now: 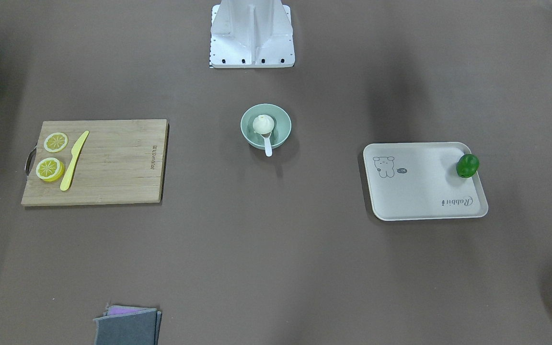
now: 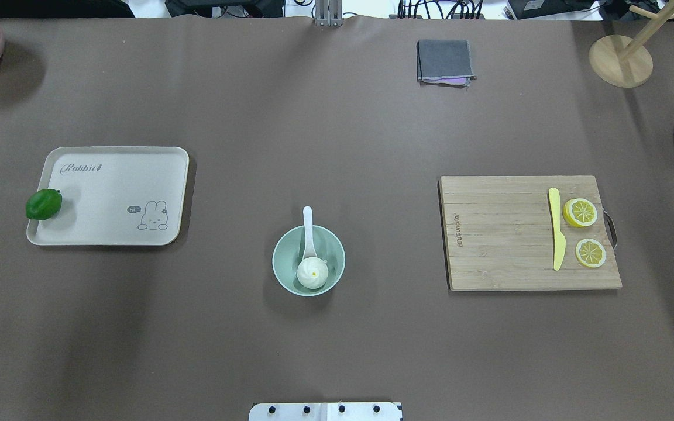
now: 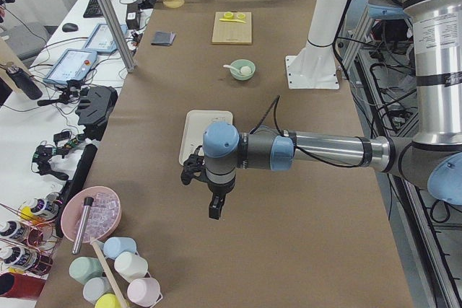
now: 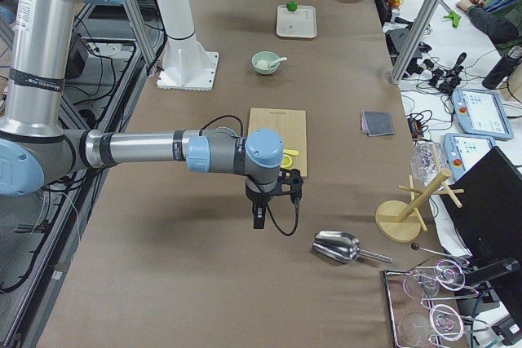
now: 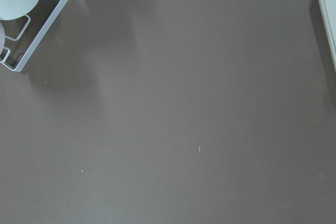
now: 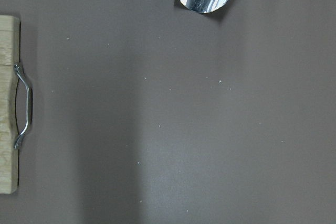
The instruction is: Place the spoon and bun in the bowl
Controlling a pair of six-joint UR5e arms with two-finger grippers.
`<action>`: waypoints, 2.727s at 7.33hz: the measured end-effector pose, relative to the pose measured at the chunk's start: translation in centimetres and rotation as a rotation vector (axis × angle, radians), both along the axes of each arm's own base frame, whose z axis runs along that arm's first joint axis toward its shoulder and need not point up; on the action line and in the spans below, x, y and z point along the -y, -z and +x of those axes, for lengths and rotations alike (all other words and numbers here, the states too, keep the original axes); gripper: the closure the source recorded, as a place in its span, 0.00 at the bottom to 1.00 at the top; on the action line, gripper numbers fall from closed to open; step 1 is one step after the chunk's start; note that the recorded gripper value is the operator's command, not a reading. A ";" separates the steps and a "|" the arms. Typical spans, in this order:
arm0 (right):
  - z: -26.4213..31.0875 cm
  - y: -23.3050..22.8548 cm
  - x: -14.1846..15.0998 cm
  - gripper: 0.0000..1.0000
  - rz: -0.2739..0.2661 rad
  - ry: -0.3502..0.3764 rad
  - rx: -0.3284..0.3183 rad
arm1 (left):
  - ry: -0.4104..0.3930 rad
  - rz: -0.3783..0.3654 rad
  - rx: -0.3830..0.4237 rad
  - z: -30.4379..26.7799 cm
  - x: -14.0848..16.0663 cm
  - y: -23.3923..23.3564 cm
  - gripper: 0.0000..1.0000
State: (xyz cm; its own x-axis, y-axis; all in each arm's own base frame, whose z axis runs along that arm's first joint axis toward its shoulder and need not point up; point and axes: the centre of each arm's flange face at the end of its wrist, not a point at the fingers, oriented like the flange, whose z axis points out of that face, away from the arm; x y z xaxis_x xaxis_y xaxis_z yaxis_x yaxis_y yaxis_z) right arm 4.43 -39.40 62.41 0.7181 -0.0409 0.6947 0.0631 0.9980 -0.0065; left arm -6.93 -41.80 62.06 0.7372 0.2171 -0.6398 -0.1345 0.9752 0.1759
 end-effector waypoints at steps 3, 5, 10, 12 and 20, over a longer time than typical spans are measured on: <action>0.0 -1.5 -0.2 0.00 -0.031 0.000 0.007 | -0.001 -0.003 0.001 0.0 0.0 -0.2 0.01; 0.0 -1.9 -0.3 0.00 -0.038 0.002 0.002 | 0.000 -0.005 0.002 0.0 0.0 -0.3 0.01; -0.1 -2.6 -0.3 0.00 -0.051 0.005 0.000 | 0.000 -0.013 0.003 0.0 -0.4 -0.6 0.01; -0.1 -3.4 -0.3 0.00 -0.067 0.005 0.000 | 0.000 -0.013 0.003 0.0 -0.5 -0.6 0.01; -0.1 -4.0 -0.6 0.00 -0.078 0.009 -0.005 | 0.000 -0.013 0.003 0.0 -0.5 -0.5 0.01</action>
State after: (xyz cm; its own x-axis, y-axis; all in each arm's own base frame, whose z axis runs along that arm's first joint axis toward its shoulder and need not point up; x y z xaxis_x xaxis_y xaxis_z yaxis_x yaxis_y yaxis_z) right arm 4.29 -38.77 66.41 0.7213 0.0071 0.6926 0.0714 0.9939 -0.0845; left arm -6.89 -41.33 62.60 0.7392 0.2087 -0.6403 -0.1352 0.9774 0.1625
